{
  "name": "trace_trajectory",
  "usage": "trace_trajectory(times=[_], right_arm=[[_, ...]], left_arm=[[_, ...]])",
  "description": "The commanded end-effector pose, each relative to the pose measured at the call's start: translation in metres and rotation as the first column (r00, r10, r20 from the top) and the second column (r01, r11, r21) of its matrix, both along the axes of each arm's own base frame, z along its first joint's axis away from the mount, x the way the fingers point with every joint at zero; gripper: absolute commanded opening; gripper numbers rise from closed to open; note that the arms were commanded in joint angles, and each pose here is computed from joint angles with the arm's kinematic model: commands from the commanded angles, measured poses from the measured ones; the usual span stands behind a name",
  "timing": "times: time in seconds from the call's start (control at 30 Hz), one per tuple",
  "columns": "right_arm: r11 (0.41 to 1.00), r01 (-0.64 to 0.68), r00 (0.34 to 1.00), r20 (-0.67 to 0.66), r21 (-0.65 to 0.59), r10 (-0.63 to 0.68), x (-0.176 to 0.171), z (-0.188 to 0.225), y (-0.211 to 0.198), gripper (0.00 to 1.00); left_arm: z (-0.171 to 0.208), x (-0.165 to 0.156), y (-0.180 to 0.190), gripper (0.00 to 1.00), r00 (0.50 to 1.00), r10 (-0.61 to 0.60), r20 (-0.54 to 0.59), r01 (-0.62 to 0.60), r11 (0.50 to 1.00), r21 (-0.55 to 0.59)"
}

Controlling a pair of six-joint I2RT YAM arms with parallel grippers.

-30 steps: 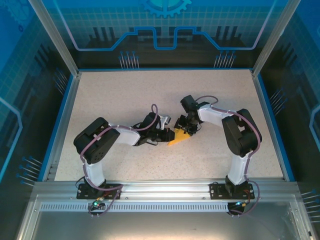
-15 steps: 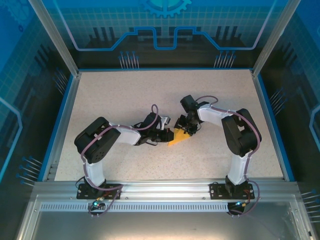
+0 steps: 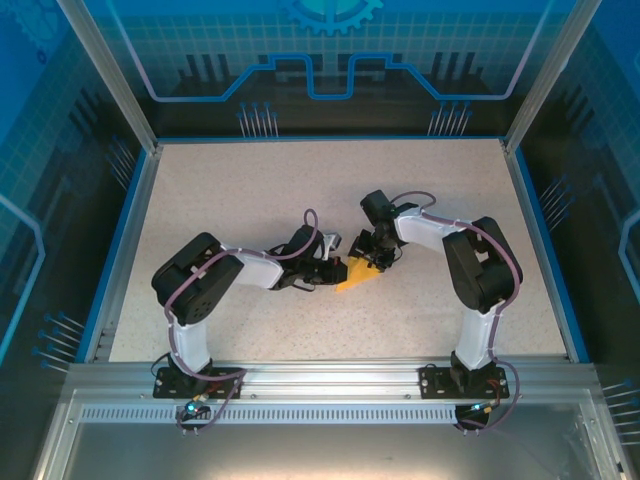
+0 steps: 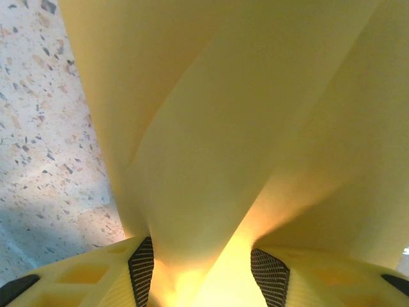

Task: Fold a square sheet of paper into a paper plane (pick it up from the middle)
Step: Fourth fold the wing at the center of the table.

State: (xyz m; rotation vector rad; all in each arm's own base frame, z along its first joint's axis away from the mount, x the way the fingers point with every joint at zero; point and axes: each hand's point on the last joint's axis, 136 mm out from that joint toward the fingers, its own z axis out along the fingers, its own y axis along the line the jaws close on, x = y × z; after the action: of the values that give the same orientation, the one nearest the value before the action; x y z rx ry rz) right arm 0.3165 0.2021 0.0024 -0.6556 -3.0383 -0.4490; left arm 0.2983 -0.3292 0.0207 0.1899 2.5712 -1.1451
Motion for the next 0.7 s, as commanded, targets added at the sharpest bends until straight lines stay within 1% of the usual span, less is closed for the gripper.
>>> trace_trajectory(times=[0.0,0.33,0.4,0.53,0.67], right_arm=[[0.971,-0.029,0.980,-0.198,-0.238,-0.020,-0.052,-0.074,-0.045,0.52],[0.959,-0.041,0.976,-0.218,-0.279,-0.021,-0.055,-0.079,-0.048,0.50],[0.956,-0.045,0.974,-0.224,-0.288,-0.022,-0.055,-0.080,-0.049,0.50],[0.952,-0.053,0.970,-0.240,-0.303,-0.022,-0.058,-0.083,-0.051,0.50],[0.948,-0.056,0.969,-0.248,-0.314,-0.025,-0.059,-0.086,-0.053,0.48]], left_arm=[[-0.013,-0.002,0.002,0.06,1.000,-0.005,-0.017,0.006,0.999,0.047],[-0.016,-0.004,0.006,0.05,0.999,0.007,-0.035,-0.005,0.998,0.060],[-0.008,-0.003,0.004,0.07,1.000,0.005,-0.022,-0.004,0.999,0.042],[0.021,0.001,0.005,0.13,0.999,0.026,0.026,-0.026,1.000,-0.015],[0.039,0.007,0.014,0.10,0.996,0.082,0.039,-0.080,0.994,-0.071]])
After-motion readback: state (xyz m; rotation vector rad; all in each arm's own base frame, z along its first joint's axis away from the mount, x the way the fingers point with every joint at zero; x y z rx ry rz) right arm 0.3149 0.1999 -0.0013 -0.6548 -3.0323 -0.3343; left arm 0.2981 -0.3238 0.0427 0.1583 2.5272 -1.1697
